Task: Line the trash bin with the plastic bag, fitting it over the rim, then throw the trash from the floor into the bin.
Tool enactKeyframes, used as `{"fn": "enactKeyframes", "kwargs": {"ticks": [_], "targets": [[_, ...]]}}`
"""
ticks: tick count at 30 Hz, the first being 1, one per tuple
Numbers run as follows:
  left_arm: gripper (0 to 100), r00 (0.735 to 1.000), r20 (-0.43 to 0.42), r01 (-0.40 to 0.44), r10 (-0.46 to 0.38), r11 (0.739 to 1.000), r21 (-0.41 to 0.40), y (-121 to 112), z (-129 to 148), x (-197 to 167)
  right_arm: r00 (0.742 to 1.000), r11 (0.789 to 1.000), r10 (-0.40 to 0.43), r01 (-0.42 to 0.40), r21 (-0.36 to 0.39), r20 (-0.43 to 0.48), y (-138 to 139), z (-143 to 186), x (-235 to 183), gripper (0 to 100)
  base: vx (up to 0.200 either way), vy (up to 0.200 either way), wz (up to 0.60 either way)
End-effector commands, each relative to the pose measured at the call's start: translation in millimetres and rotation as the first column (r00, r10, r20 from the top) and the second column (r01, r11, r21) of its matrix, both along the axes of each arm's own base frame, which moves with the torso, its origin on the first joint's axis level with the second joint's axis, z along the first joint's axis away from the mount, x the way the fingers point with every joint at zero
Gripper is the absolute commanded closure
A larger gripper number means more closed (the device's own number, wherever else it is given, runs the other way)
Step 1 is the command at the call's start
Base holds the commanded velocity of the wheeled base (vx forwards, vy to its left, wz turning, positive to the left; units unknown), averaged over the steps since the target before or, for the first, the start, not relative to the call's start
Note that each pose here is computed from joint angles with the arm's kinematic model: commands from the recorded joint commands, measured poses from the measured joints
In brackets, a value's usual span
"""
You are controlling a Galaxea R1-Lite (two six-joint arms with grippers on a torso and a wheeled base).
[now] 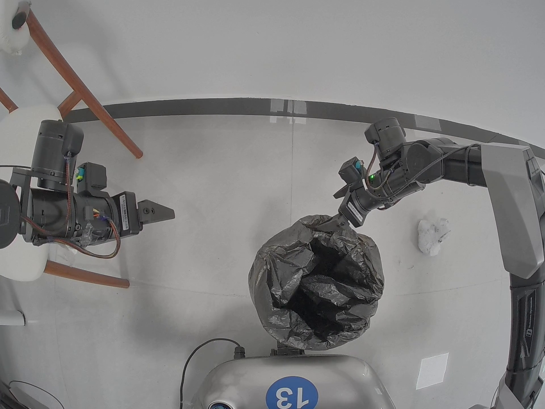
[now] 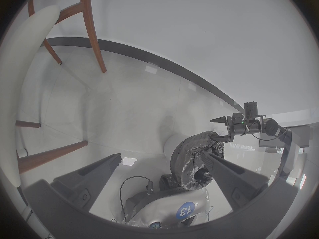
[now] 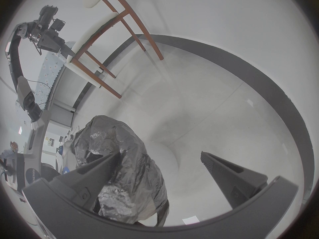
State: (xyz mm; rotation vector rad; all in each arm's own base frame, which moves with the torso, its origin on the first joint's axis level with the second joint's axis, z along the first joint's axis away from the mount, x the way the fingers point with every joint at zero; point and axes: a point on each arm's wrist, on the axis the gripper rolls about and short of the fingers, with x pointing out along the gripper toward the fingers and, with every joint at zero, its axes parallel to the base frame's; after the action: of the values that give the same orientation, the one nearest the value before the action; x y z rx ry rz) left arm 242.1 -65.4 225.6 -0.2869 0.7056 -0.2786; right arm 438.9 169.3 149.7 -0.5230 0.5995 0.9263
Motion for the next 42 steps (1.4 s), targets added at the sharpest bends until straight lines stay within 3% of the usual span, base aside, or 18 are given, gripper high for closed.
{"fn": "enactKeyframes", "kwargs": {"ticks": [1, 9, 13, 29, 42], "targets": [[0, 1.000, -0.005, 0.000, 0.000, 1.000, 0.001, 0, -1, 0, 1.000, 1.000, 0.000, 0.000, 0.001, 0.011, -4, 13, -5, 0, 0.000, 0.000, 0.00], [0, 1.000, 0.005, 0.003, -0.003, 1.000, -0.003, 2, 1, -8, 1.000, 1.000, 0.002, -0.002, -0.002, 0.001, -12, 50, -30, 0, 0.000, 0.000, 0.00], [0, 1.000, 0.000, 0.003, -0.003, 1.000, 0.002, 2, -1, -10, 0.999, 1.000, 0.004, -0.005, 0.016, 0.049, -15, 78, -47, 0, 0.000, 0.000, 0.00], [0, 0.996, -0.058, 0.067, -0.063, 0.994, 0.082, 0, -25, -28, 0.996, 0.996, -0.071, 0.068, -0.065, -0.048, -53, 73, -124, 0, 0.000, 0.000, 0.00], [0, 0.997, -0.068, 0.054, -0.048, 0.995, 0.087, 3, -28, -31, 0.993, 0.991, -0.109, 0.106, -0.080, -0.042, -62, 59, -148, 0, -0.200, 0.000, 0.00]]}}
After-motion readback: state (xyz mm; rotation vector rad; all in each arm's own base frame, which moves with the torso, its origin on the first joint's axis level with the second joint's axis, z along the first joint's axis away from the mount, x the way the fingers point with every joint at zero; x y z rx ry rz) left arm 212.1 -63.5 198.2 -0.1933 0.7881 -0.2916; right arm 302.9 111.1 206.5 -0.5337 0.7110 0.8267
